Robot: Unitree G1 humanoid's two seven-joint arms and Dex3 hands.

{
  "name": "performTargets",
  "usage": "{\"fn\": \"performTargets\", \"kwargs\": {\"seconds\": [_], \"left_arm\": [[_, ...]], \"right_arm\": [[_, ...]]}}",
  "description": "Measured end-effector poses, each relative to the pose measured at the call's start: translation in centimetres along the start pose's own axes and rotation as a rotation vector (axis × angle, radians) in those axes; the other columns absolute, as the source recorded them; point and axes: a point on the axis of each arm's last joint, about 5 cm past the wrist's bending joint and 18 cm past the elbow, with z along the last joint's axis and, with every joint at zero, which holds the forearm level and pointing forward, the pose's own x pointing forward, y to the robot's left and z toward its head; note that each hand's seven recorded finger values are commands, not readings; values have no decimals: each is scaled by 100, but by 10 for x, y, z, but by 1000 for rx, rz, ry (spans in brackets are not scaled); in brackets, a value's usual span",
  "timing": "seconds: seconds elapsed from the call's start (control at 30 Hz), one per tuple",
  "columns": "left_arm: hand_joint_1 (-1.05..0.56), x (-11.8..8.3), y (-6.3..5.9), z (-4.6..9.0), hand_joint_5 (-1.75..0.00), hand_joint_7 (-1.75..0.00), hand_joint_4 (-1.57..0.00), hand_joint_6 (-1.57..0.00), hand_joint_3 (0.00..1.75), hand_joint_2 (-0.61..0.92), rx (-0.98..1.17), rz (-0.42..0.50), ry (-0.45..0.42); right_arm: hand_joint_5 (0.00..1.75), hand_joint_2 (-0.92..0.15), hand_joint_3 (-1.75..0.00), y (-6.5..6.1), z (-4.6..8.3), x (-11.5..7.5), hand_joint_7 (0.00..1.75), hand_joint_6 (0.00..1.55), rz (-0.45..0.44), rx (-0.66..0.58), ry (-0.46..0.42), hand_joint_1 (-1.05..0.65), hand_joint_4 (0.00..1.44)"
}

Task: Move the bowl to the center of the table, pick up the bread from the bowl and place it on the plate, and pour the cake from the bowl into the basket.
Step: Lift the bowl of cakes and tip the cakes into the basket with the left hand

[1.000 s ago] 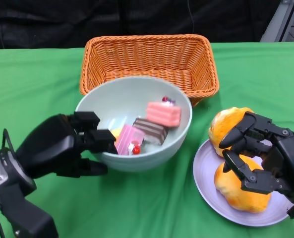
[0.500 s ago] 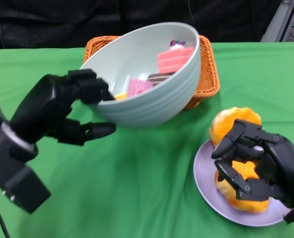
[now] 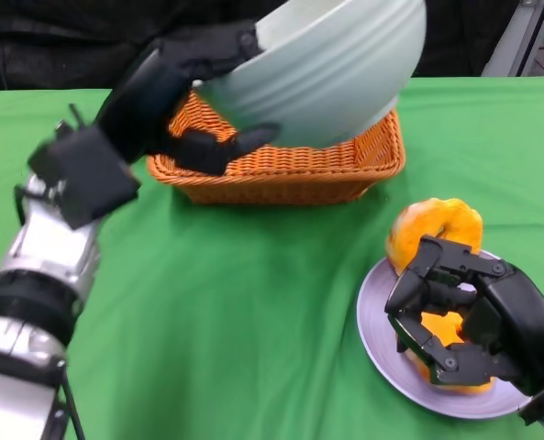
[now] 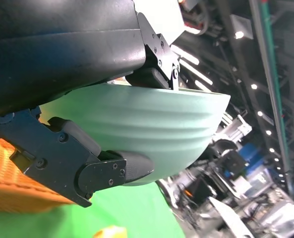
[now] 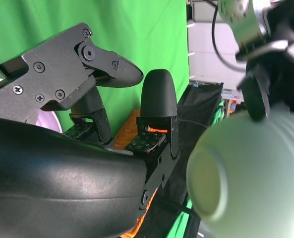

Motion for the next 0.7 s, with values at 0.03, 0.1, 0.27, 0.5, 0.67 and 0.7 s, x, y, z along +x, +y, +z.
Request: {"fn": "performTargets", "kwargs": {"seconds": [0.03, 0.1, 0.27, 0.5, 0.67, 0.7], "left_arm": [[-18, 4, -1, -2, -174, -139, -80, -75, 99, 65, -28, -3, 21], [-20, 10, -3, -6, -174, -140, -83, -76, 103, 63, -91, 2, 73], [-19, 25, -8, -11, -174, -144, -82, -75, 111, 55, -241, 16, 158], [-19, 43, -14, -14, -175, -160, -76, -69, 131, 41, -383, 25, 281], [-24, 46, -21, -18, -175, -163, -77, -69, 135, 35, -452, 42, 382], [-22, 47, -22, -19, -175, -161, -79, -71, 135, 36, -487, 51, 405]], "right_arm": [[170, -53, -98, 0, 0, 0, 149, 62, 5, 1, 4, -15, 71], [169, -54, -97, 2, -1, -1, 147, 62, 18, 6, 11, -15, 71], [169, -56, -94, 3, -2, -2, 143, 63, 27, 10, 15, -16, 71], [168, -56, -92, 3, -3, -4, 140, 64, 25, 12, 27, -15, 72], [168, -58, -90, 2, -4, -5, 140, 64, 33, 8, 29, -15, 73], [168, -58, -90, 2, -4, -6, 140, 64, 34, 8, 27, -16, 72]]}}
